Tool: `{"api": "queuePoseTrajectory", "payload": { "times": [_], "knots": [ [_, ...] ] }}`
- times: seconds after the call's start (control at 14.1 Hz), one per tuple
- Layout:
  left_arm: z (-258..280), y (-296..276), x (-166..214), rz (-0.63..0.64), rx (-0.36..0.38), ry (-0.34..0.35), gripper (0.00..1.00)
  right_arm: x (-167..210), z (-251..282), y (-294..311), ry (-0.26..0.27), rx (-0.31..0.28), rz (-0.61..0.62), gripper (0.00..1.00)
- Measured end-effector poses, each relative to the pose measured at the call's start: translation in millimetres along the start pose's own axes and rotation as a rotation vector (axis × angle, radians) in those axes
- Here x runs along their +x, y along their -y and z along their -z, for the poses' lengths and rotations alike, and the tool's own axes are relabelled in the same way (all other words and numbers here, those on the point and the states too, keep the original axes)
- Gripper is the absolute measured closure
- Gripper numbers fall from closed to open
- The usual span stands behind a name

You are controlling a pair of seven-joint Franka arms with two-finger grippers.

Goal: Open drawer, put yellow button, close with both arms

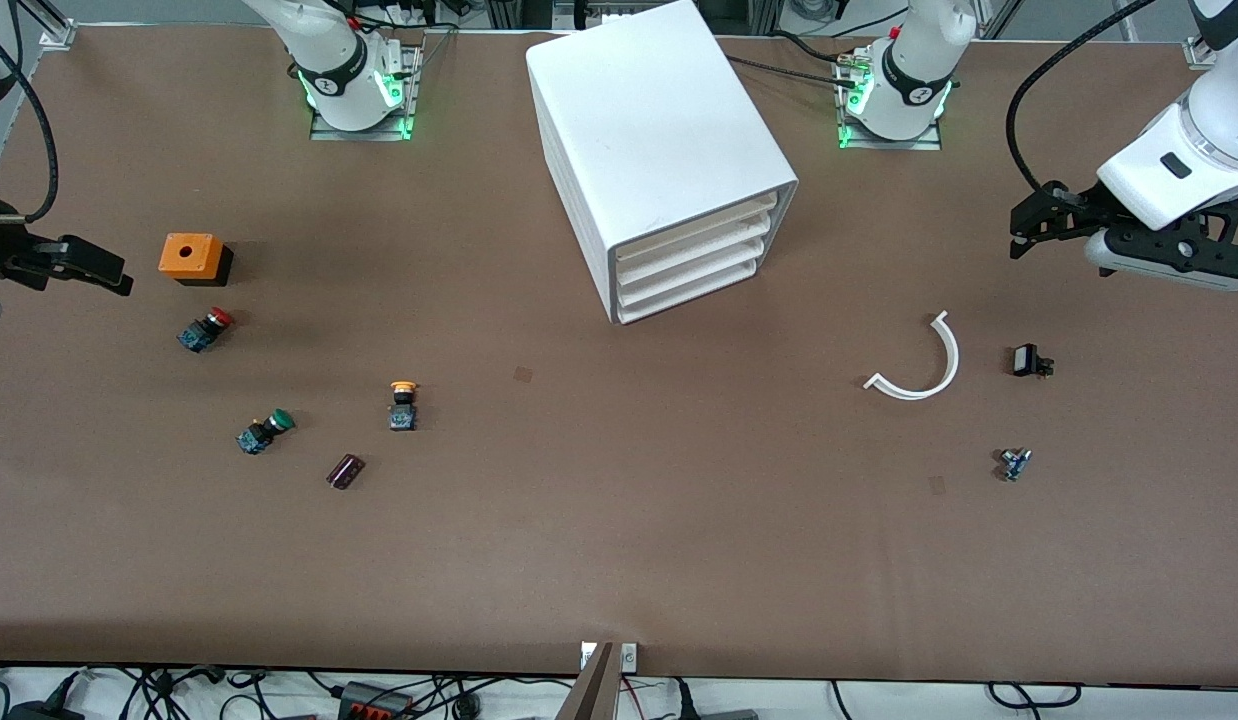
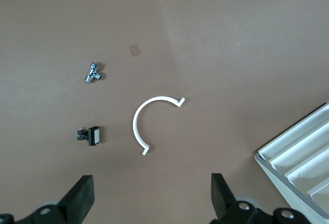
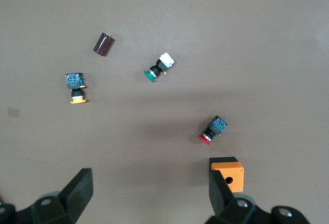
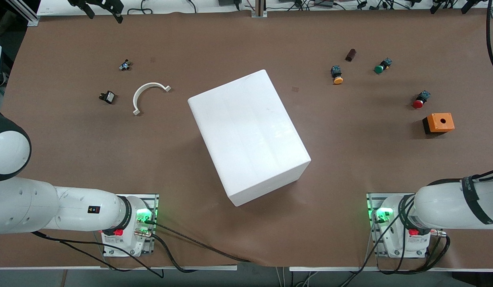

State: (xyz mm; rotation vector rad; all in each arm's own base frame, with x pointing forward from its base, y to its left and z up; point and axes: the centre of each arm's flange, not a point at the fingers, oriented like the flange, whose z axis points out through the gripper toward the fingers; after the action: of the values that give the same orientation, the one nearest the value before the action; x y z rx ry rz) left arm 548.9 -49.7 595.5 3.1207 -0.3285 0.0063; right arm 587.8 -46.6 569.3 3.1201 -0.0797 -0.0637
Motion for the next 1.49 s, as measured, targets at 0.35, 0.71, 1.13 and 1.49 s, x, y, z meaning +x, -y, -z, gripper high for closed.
{"api": "queuePoseTrajectory", "payload": {
  "times": [0.35,0.71,1.13,1.49],
  "knots": [
    [0,0,0,0.000,0.000,0.000,0.00,0,-2,0,0.004,0.000,0.002,0.00],
    [0,0,0,0.000,0.000,0.000,0.00,2,-16,0,0.032,0.001,0.012,0.00],
    [-13,-13,-12,-0.006,-0.077,0.126,0.00,26,-75,14,0.108,0.022,0.029,0.00],
    [-84,-71,-11,-0.097,-0.187,0.435,0.00,51,-143,80,0.148,0.028,0.125,0.00]
  ]
}}
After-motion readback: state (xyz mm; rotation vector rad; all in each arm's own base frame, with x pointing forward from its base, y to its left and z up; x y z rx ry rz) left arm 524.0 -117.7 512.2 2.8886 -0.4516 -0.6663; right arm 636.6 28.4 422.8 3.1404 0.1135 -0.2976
